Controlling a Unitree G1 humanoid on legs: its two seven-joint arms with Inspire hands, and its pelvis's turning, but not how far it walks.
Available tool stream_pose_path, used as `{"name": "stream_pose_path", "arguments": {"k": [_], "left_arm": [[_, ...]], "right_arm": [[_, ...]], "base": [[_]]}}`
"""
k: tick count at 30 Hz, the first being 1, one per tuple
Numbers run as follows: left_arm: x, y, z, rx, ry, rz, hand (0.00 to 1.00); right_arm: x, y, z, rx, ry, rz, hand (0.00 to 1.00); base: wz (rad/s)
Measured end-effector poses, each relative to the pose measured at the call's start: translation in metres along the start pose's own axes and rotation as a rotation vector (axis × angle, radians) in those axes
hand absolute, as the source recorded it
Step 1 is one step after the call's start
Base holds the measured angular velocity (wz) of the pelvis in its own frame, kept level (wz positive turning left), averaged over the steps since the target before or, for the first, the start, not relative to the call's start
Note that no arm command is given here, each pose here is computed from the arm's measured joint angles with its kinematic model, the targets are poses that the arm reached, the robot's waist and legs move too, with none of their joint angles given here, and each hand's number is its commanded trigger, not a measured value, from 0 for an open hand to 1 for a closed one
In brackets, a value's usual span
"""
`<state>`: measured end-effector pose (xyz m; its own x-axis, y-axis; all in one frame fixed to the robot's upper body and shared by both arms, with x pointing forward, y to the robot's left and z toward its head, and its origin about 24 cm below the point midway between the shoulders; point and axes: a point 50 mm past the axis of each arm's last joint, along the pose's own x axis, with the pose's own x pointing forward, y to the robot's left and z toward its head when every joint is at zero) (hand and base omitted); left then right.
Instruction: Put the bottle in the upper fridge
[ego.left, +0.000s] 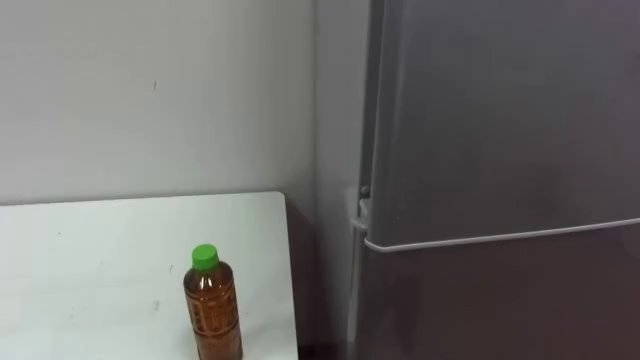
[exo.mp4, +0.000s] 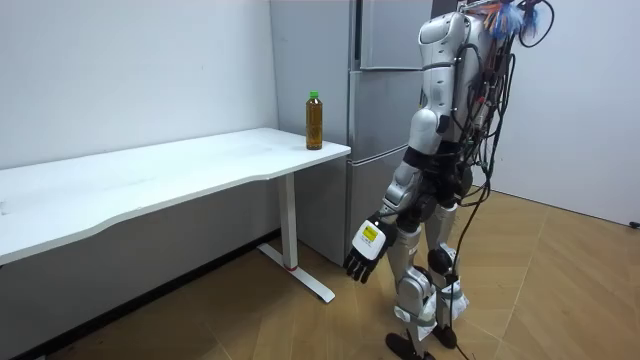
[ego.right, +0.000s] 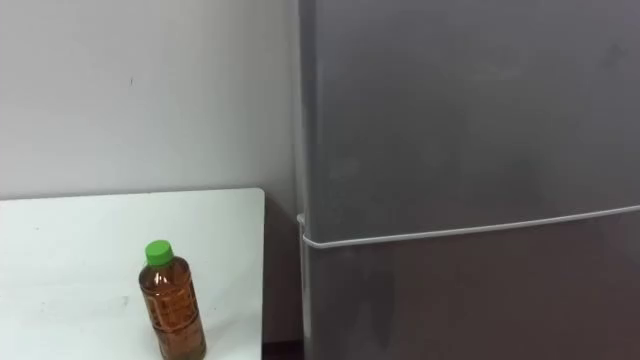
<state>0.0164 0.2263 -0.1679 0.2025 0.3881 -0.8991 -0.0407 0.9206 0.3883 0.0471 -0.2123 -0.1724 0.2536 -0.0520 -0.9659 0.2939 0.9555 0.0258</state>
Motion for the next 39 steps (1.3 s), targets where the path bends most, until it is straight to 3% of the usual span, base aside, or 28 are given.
{"name": "stream_pose_path", "arguments": {"k": [16, 25, 34, 39], "left_arm": [[0.001, 0.004, 0.008, -0.035, -0.021, 0.046, 0.00], [0.000, 0.013, -0.009, -0.394, 0.095, 0.097, 0.00], [0.001, 0.047, -0.018, -0.814, 0.171, 0.319, 0.00], [0.000, 0.070, -0.001, -1.027, 0.118, 0.434, 0.00]], "right_arm": [[0.000, 0.000, -0.002, 0.001, -0.003, -0.004, 0.00], [-0.002, -0.005, -0.005, 0.040, -0.005, -0.024, 0.00], [-0.006, -0.024, -0.010, 0.137, -0.016, -0.092, 0.00], [-0.008, -0.030, -0.009, 0.148, -0.022, -0.105, 0.00]], "base": [[0.00], [-0.02], [-0.04], [0.00]]}}
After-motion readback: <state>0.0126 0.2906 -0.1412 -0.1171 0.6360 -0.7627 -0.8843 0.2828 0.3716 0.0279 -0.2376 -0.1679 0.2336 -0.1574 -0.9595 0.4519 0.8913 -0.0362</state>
